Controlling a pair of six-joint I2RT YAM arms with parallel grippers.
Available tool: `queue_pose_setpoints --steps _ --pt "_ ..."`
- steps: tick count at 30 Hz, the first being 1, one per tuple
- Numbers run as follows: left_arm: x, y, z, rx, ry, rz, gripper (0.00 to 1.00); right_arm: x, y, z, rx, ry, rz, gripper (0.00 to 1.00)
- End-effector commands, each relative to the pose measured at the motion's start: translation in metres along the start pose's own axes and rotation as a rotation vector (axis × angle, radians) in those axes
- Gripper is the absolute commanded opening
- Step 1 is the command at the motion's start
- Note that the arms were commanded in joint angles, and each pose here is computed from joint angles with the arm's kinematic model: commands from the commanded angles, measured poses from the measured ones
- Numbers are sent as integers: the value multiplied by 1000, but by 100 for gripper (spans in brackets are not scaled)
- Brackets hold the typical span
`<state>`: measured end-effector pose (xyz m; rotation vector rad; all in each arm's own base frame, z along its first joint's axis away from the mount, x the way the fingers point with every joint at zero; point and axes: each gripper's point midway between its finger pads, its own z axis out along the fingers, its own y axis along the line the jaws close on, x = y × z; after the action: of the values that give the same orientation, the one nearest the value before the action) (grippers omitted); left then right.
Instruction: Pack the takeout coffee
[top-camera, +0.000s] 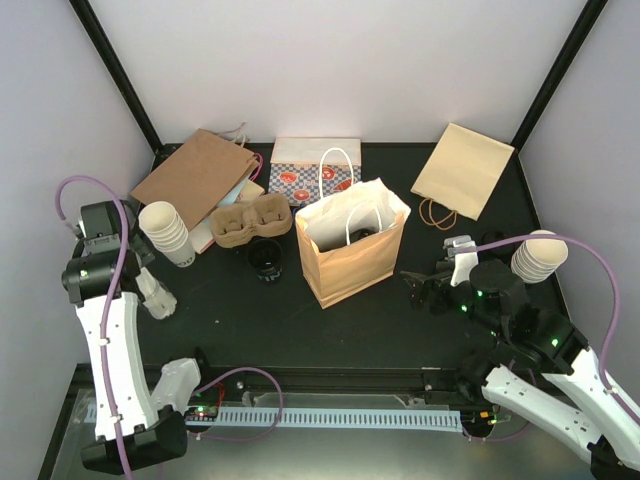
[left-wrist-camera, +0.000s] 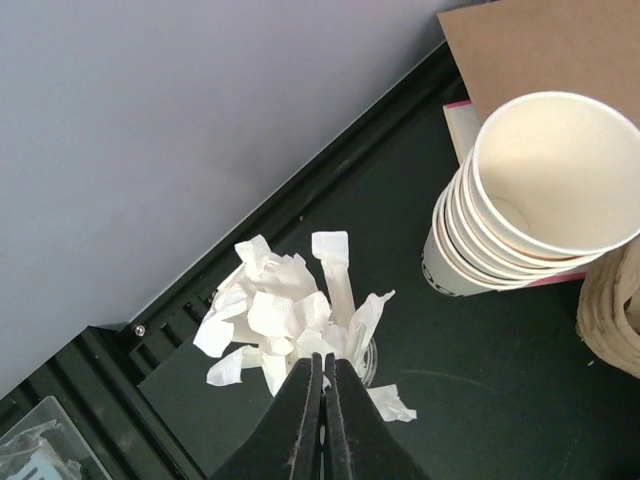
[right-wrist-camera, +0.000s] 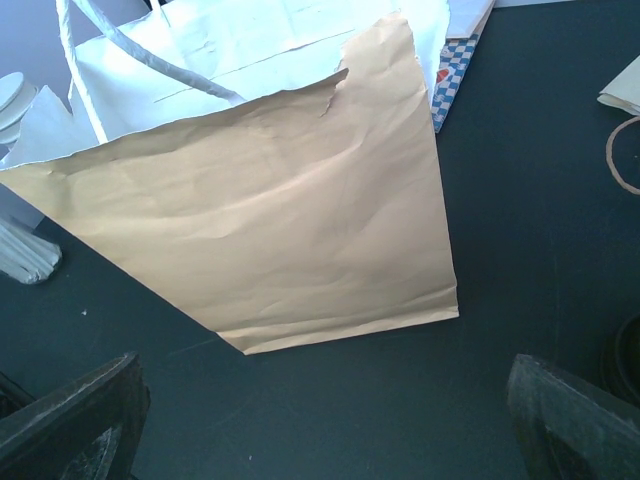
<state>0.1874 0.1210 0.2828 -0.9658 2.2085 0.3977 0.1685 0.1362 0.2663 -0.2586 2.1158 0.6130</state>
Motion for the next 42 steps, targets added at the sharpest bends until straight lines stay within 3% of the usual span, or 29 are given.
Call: queue_pose_setpoints --steps 1,13,29,37,42 --pt "-5 8 -19 9 -33 -2 2 -3 4 2 -19 -14 0 100" --pt "-17 16 -61 80 -162 -68 1 1 4 8 -8 21 -14 100" --pt "-59 21 -167 280 -350 -154 2 5 0 15 21 48 -9 100" --pt "-82 8 -268 614 -521 -237 1 4 -2 14 32 44 -6 100" --pt "-87 -20 -299 845 -517 -228 2 4 -3 14 36 42 -3 100"
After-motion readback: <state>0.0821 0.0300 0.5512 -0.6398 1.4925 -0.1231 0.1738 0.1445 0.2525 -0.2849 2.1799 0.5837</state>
